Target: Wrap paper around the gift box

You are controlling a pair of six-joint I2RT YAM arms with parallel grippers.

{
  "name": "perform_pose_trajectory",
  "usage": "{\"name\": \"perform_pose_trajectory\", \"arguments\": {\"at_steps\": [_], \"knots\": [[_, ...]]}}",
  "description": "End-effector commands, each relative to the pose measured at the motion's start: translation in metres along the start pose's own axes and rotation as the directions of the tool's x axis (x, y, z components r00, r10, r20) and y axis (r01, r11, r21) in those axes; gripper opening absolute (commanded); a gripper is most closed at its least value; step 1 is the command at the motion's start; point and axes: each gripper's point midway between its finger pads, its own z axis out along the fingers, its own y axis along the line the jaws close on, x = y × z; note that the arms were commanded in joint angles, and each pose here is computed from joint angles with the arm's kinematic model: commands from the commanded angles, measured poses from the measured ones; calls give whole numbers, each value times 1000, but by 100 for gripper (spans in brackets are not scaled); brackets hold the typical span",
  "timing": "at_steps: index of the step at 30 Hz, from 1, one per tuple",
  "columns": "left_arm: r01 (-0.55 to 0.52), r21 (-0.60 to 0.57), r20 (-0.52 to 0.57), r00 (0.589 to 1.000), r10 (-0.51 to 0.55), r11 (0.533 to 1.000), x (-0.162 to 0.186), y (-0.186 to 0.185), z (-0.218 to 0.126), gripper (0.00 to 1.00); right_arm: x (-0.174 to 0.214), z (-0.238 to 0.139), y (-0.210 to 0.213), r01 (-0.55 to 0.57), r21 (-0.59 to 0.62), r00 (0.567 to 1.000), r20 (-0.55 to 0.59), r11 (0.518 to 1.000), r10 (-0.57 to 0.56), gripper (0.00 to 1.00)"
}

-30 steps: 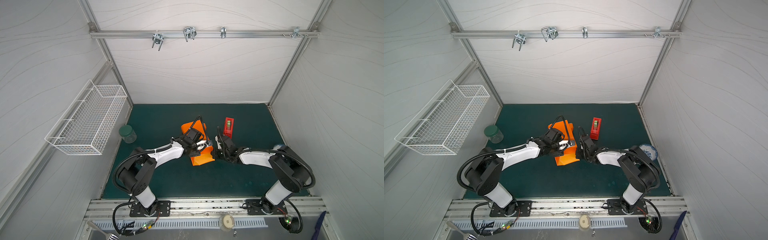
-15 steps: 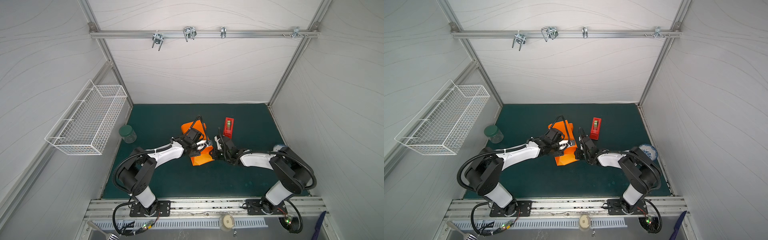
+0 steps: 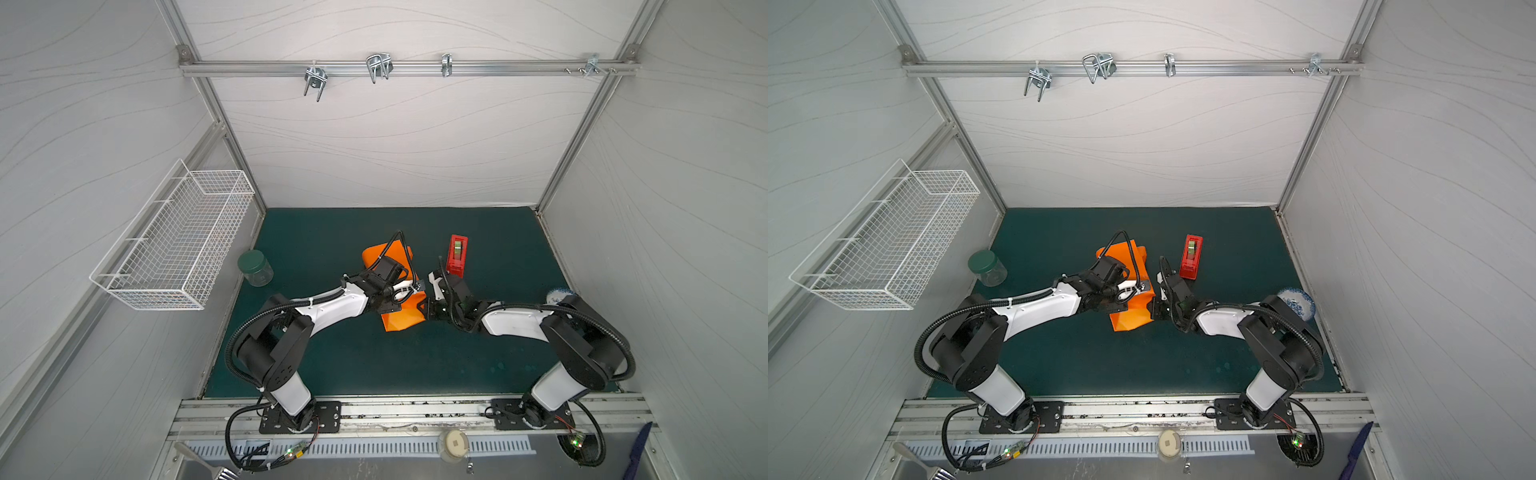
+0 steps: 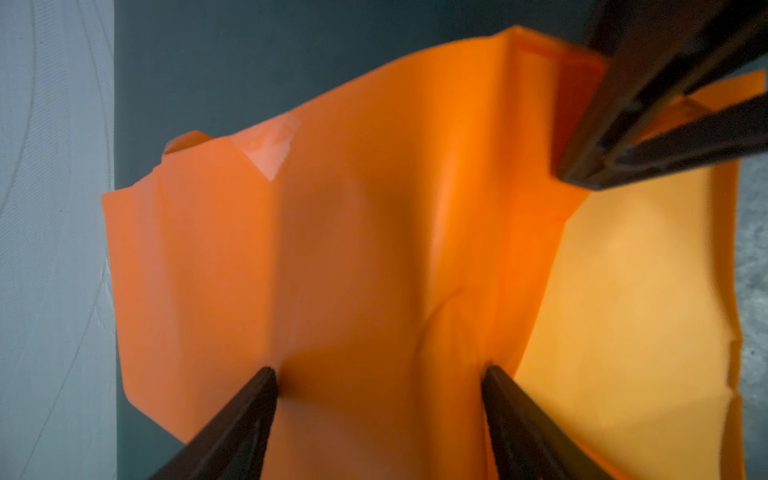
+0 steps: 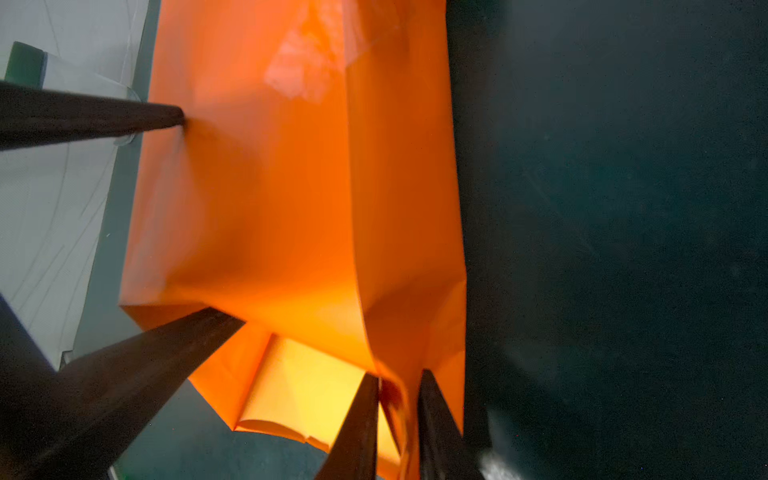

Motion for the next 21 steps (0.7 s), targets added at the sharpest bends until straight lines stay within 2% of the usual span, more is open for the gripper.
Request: {"name": "perform_pose_trajectory", "arguments": {"at_steps": [1, 21], "knots": [[-2, 43, -30, 1000, 4, 999, 7, -12, 9, 79, -7, -9, 16, 8, -60, 999, 34, 998, -6, 20], [-1, 42, -35, 999, 2, 999, 8, -11, 9, 78, -3, -2, 20, -5, -98, 1000, 14, 995, 6, 21]]}}
